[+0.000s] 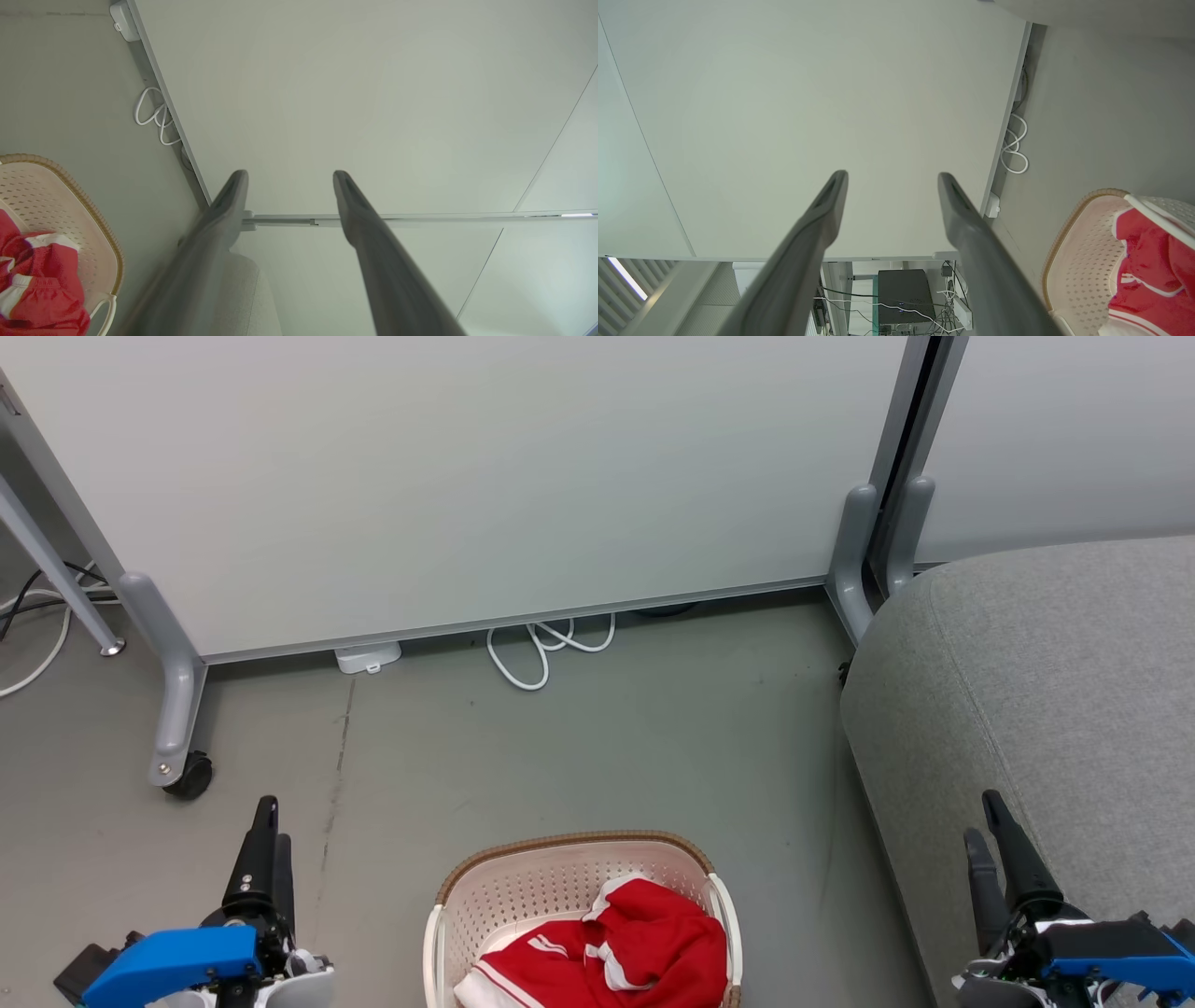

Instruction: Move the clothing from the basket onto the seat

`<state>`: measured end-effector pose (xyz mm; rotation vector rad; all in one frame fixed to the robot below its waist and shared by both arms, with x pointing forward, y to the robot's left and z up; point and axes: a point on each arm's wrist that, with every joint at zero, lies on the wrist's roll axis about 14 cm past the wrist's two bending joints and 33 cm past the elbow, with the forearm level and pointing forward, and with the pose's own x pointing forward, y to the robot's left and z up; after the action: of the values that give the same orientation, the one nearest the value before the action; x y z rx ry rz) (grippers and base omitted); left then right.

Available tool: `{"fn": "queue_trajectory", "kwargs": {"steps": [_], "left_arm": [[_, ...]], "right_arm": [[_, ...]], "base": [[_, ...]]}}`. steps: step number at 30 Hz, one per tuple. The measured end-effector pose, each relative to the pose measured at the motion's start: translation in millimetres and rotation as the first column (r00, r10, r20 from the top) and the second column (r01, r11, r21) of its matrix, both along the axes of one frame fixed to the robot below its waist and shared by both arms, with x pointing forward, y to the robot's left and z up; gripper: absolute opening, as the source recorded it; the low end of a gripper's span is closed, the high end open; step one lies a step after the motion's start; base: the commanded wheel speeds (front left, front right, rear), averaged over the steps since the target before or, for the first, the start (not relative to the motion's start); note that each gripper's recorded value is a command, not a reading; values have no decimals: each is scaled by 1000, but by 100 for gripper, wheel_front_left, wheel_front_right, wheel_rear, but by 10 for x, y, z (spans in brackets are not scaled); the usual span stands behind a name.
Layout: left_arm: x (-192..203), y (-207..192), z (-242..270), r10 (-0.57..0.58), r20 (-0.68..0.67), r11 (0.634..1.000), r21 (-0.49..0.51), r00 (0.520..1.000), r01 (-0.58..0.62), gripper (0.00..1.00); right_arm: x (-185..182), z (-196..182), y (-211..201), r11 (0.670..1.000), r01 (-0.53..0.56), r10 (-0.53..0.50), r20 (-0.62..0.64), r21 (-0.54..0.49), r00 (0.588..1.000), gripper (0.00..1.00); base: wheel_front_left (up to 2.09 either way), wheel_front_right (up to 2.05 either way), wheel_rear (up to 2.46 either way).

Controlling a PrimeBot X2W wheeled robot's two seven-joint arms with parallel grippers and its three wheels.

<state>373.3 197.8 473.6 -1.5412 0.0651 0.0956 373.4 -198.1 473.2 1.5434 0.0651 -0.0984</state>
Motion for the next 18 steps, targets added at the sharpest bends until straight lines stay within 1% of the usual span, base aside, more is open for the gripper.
{"fn": "queue_trajectory", "kwargs": {"steps": [9,14,18], "left_arm": [[61,-21,126,-9,31,988,157,999,4,100],[87,-36,181,-20,43,966,258,999,8,100],[118,-51,238,-29,55,939,344,998,8,100]], "right_arm": [[30,70,26,990,-6,8,15,-142,1000,100],[54,137,60,971,-16,24,32,-238,999,100],[66,168,84,950,-21,35,38,-312,999,100]], "base": [[0,0,0],[0,0,0],[0,0,0]]}}
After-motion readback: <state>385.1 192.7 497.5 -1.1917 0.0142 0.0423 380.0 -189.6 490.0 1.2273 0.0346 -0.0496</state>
